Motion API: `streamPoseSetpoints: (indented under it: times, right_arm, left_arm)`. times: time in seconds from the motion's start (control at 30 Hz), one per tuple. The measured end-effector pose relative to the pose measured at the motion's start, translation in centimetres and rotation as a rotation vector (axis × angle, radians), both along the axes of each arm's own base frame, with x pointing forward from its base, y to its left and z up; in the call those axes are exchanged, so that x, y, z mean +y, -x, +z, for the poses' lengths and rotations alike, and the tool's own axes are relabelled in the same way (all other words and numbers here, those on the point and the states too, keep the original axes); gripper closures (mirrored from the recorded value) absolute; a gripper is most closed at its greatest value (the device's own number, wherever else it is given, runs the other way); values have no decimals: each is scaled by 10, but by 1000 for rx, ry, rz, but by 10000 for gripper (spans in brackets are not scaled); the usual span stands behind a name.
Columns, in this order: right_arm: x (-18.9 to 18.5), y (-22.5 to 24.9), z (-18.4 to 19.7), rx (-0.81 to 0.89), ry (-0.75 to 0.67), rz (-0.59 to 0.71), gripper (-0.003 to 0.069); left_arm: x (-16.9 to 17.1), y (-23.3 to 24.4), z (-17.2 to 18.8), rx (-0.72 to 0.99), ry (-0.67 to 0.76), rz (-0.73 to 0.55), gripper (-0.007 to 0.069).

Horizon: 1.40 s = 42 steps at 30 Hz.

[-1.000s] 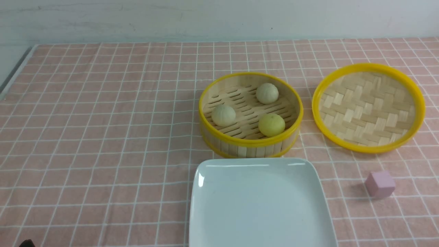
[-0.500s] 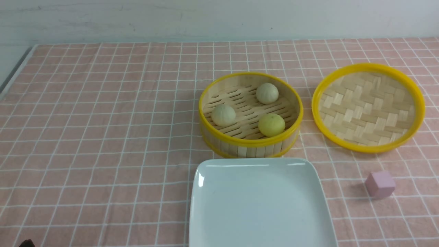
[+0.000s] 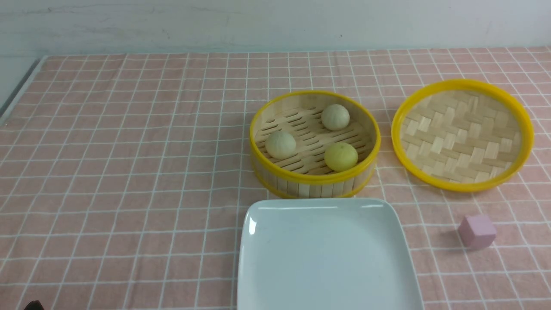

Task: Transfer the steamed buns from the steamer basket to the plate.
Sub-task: Use the right arm to grab the steamed stuffed bun that is closest to it

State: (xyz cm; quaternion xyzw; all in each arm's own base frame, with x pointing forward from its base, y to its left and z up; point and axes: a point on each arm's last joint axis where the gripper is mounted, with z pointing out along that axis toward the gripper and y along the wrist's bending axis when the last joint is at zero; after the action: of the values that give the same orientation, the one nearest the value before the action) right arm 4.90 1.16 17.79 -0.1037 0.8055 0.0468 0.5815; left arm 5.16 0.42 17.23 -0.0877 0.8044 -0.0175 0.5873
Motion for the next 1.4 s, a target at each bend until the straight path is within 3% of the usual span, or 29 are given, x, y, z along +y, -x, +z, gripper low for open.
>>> streamPoseSetpoints:
  times: [0.13,0.33,0.6,1.4]
  right_arm:
    - [0,-1,18,-119,-49,-7,419]
    - [-1,14,88,-306,-206,-9,419]
    - [-4,47,143,-325,-260,20,419]
    - [-5,52,153,-389,-296,28,419]
  left_arm:
    - [0,0,0,0,0,0,172]
    - [0,0,0,0,0,0,172]
    - [0,0,0,0,0,0,172]
    - [0,0,0,0,0,0,172]
